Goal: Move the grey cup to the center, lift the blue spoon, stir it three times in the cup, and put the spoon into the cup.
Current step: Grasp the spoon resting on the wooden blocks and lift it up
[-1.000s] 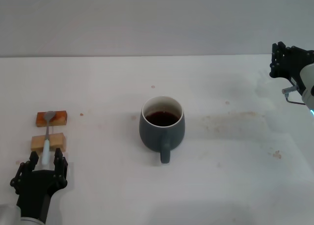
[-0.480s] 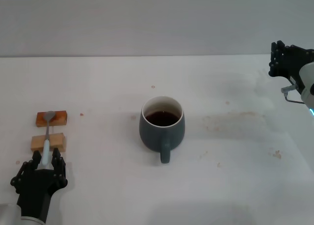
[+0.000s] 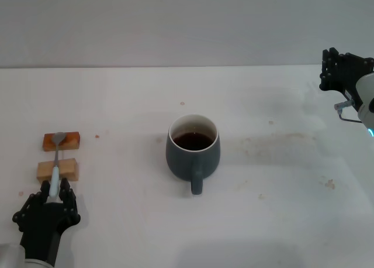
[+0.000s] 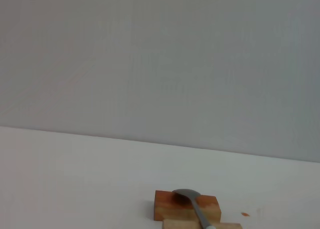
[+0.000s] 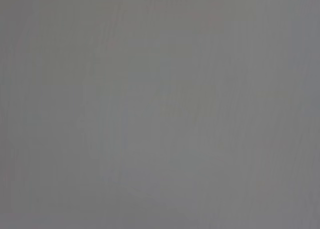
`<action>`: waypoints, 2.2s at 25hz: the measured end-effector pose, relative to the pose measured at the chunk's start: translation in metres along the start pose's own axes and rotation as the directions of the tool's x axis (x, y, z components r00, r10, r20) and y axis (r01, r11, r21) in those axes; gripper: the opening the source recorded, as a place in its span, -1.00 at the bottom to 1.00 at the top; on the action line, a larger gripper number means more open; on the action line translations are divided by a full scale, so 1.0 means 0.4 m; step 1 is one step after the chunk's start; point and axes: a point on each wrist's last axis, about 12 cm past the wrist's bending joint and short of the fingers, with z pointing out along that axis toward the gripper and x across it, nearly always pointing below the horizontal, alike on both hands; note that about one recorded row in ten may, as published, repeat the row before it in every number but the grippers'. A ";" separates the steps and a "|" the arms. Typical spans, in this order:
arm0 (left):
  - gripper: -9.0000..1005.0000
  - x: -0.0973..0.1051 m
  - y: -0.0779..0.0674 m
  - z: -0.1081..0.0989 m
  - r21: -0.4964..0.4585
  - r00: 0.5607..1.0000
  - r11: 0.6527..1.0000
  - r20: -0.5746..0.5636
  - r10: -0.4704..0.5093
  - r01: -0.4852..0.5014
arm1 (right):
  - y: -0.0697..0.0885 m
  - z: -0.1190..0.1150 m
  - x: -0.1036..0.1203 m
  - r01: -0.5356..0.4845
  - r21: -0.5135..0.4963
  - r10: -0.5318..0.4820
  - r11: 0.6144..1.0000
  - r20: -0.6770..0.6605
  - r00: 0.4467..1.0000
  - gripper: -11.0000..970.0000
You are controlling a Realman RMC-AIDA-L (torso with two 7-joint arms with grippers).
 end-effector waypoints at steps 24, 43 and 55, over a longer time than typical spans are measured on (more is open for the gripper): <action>-0.50 0.001 0.000 -0.003 -0.002 1.000 1.000 -0.003 -0.002 0.002 | 0.001 0.000 0.000 0.003 -0.003 -0.003 1.000 0.000 1.000 -0.83; -0.63 0.001 0.001 -0.001 -0.001 1.000 1.000 -0.001 0.001 -0.001 | 0.002 0.002 -0.001 0.002 -0.004 -0.002 1.000 0.000 1.000 -0.83; -0.70 0.000 0.002 -0.001 -0.004 1.000 1.000 0.001 0.002 -0.002 | 0.004 0.003 -0.002 0.000 -0.005 0.000 1.000 -0.001 1.000 -0.83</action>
